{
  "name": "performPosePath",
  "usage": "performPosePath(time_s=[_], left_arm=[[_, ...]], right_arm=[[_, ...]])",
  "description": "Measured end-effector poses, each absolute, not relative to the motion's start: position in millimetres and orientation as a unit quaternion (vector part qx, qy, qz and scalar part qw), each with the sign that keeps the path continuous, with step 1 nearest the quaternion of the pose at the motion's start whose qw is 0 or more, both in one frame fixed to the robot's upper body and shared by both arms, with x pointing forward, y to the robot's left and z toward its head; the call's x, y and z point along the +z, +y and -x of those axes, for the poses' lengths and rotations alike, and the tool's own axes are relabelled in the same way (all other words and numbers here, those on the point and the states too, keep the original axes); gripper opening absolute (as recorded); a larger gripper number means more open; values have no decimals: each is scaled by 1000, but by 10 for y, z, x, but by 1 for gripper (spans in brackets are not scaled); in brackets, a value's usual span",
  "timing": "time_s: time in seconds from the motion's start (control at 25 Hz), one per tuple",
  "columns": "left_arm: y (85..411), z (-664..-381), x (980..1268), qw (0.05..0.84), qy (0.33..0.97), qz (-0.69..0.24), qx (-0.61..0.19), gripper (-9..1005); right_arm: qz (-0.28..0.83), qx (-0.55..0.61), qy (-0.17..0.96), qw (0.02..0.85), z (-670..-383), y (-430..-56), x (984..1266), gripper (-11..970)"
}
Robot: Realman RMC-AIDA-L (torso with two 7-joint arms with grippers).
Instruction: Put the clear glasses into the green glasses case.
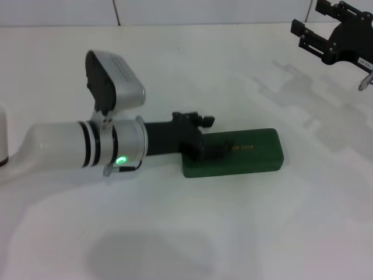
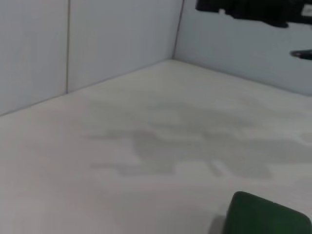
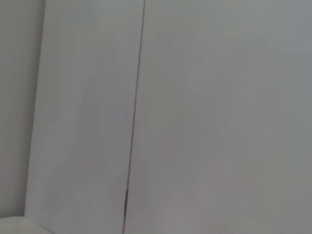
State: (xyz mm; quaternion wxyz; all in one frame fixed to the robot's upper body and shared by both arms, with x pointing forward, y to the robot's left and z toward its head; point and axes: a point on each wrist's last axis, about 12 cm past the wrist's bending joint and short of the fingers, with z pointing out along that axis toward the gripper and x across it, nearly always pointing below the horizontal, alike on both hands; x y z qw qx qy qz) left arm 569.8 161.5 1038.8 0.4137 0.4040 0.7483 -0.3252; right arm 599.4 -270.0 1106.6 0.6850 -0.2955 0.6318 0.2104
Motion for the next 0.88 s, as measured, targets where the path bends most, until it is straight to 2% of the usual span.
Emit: performPosePath(time_s=[0.16, 0.28, 0.44, 0.64, 0.76, 0.88], left_arm=[[1652, -5650, 10370, 422, 744, -401, -327, 744], [1700, -5630, 10453, 460, 727, -380, -340, 744], [1808, -5475, 10611, 532, 662, -365, -382, 744], [2124, -5207, 10815, 581, 570, -383, -437, 744], [2357, -5092, 10817, 594, 557, -382, -437, 744], [2439, -4997, 10754, 600, 555, -389, -425, 744]], right_arm=[[296, 210, 631, 686, -6006, -2693, 11077, 676], [303, 213, 629, 684, -6016, -2657, 11085, 677], [348, 228, 623, 662, -5978, -2542, 11055, 677], [423, 292, 597, 615, -5852, -2461, 11120, 677], [477, 352, 565, 575, -5740, -2456, 11229, 678], [519, 386, 534, 545, -5671, -2425, 11299, 678]])
